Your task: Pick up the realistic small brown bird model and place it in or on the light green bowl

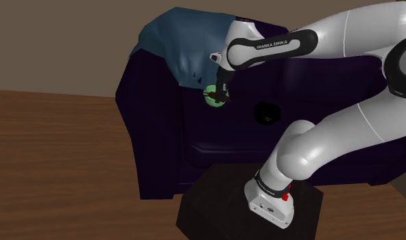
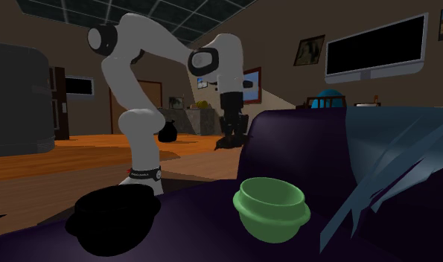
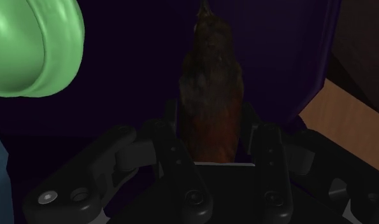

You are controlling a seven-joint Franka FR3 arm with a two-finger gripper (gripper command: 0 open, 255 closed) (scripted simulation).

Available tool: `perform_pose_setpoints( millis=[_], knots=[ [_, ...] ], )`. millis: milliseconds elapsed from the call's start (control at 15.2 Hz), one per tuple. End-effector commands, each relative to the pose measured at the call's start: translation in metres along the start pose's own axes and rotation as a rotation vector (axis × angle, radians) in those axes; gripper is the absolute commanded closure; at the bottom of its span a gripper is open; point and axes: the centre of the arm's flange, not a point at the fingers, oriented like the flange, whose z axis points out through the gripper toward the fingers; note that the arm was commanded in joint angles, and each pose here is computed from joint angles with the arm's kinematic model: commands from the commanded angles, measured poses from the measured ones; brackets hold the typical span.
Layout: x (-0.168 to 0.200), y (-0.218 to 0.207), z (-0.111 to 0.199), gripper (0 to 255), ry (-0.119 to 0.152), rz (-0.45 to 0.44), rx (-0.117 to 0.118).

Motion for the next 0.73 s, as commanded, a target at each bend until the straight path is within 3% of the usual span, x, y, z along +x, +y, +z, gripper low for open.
perform_pose_setpoints(
  millis=[0,660],
  knots=[
    [0.0,0.001,-0.012,255,0.0,0.0,0.0],
    [-0.026,0.117,-0.011,255,0.0,0.0,0.0]
  ],
)
